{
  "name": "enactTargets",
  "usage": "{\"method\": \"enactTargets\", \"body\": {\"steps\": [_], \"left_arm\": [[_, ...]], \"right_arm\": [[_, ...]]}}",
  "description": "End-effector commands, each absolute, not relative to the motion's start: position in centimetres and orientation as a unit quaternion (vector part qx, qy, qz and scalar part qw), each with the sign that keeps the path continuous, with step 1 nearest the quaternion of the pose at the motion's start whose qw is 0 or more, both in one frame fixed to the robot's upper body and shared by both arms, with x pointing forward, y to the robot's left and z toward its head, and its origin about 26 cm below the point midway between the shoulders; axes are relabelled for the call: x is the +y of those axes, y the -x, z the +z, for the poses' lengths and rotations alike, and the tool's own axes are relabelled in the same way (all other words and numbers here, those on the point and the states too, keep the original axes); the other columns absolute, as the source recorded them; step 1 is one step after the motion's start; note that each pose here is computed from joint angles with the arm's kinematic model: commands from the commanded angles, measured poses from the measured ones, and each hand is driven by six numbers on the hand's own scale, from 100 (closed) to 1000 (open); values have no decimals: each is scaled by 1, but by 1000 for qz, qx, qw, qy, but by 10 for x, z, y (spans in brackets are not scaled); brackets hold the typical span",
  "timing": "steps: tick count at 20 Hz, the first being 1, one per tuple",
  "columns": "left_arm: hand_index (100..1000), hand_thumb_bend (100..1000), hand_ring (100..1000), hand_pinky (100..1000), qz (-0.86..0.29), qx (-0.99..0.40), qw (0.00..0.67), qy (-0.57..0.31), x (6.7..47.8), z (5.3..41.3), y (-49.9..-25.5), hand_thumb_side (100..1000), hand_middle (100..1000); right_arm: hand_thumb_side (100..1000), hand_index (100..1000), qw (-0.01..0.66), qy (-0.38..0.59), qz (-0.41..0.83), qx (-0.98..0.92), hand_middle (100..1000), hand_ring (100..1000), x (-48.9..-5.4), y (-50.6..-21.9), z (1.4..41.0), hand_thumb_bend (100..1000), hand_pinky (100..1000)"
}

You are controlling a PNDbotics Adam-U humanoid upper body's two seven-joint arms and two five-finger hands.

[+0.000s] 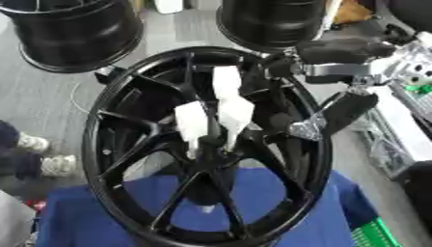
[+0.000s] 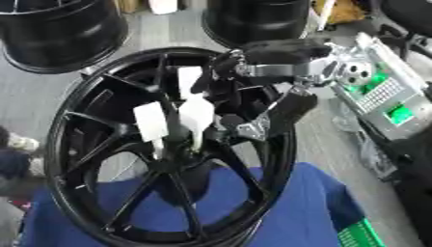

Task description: Pull the pin out of the wheel hub.

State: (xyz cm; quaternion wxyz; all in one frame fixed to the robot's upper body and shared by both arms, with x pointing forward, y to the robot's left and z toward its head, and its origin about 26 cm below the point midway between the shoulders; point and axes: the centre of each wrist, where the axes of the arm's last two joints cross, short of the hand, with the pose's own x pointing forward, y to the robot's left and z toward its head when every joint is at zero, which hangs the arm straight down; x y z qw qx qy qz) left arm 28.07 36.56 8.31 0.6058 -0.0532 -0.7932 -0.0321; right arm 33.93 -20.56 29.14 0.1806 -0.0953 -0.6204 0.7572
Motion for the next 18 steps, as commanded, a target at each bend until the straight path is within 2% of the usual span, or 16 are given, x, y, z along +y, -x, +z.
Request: {"method": "enactTargets", "body": {"steps": [1,5,18], "left_arm": [[709,339,718,658,-40,-800,597,50,366,91,-282,796,573],[709,338,718,658,-41,-800,596,52,366,91,-283,796,573],[709,337,720,658,-46,-801,594,58,363,92,-285,798,572]], "right_arm": [[276,907,159,114,762,-617,825,492,-203,-336,302,100,707],[240,913,150,121,765,-614,831,478,-200,-337,303,100,708],[251,922,144,143,766,-610,847,465,-198,-346,305,100,707]]}}
